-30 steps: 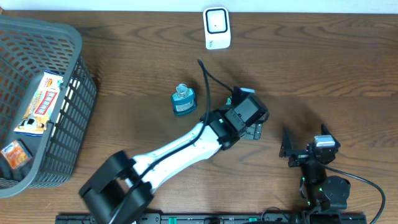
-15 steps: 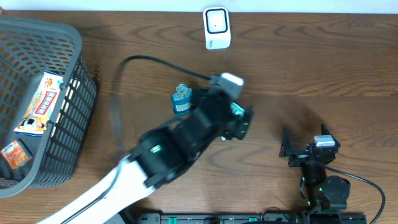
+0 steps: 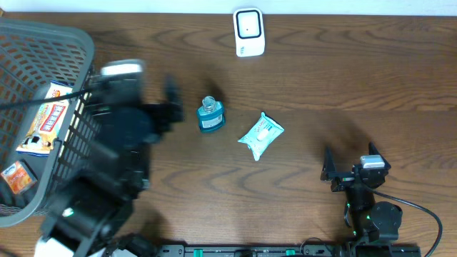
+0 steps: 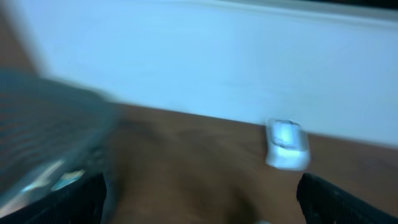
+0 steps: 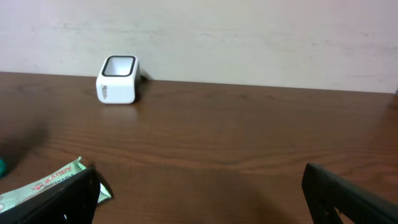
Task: Scan the item barcode
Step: 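Place the wipes pack on the table beside the bottle and release, then reach the left gripper into the basket and grasp the orange snack bag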
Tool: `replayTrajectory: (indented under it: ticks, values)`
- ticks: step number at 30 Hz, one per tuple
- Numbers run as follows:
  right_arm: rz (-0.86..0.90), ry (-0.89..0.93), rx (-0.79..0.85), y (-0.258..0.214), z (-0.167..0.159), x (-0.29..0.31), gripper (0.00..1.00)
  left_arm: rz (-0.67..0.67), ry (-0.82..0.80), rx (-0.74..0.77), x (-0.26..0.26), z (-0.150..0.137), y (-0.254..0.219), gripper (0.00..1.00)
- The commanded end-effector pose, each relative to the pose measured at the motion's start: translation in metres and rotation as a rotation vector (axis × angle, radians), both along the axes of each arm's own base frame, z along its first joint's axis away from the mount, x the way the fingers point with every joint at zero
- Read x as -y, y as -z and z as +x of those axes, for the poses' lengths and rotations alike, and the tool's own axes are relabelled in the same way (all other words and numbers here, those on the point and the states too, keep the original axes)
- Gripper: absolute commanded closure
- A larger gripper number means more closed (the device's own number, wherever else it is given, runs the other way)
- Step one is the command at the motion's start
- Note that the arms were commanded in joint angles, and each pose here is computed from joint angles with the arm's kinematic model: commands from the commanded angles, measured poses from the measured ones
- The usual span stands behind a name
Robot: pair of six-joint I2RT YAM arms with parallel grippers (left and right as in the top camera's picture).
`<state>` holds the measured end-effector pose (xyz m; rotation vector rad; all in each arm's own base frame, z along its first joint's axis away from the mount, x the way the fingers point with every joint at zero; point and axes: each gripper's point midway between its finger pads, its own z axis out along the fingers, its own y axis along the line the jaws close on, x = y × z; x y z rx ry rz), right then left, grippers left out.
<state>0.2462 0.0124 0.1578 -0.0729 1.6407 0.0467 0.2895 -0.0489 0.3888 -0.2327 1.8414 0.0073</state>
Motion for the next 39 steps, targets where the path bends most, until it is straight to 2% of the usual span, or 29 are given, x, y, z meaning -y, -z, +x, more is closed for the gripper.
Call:
replayTrajectory:
  ticks: [1, 6, 12, 17, 21, 25, 34, 39]
  values:
    - [-0.004, -0.004, -0.003, 0.001, 0.0, -0.001, 0.01, -0.157, -0.301, 0.038, -0.073, -0.013, -0.006, 0.02]
    - [-0.004, -0.004, -0.003, 0.001, 0.0, -0.001, 0.01, -0.25, -0.529, 0.005, -0.135, -0.021, 0.013, 0.02]
    - [-0.004, -0.004, -0.003, 0.001, 0.0, -0.001, 0.01, -0.413, -0.632, 0.025, -0.187, -0.014, 0.023, 0.02]
    - [-0.004, -0.004, -0.003, 0.001, 0.0, -0.001, 0.01, -0.584, -0.712, -0.019, -0.23, -0.007, 0.054, 0.02]
    - [-0.004, -0.004, -0.003, 0.001, 0.0, -0.001, 0.01, -0.715, -0.756, -0.134, -0.272, 0.005, 0.105, 0.02]
    - [-0.004, -0.004, -0.003, 0.001, 0.0, -0.001, 0.01, -0.779, -0.829, -0.234, -0.302, 0.008, 0.153, 0.02]
    - [-0.004, -0.004, -0.003, 0.001, 0.0, -0.001, 0.01, -0.88, -0.905, -0.525, -0.313, 0.018, 0.264, 0.02]
    - [-0.004, -0.004, -0.003, 0.001, 0.0, -0.001, 0.01, -0.914, -0.928, -0.64, -0.312, 0.017, 0.309, 0.02]
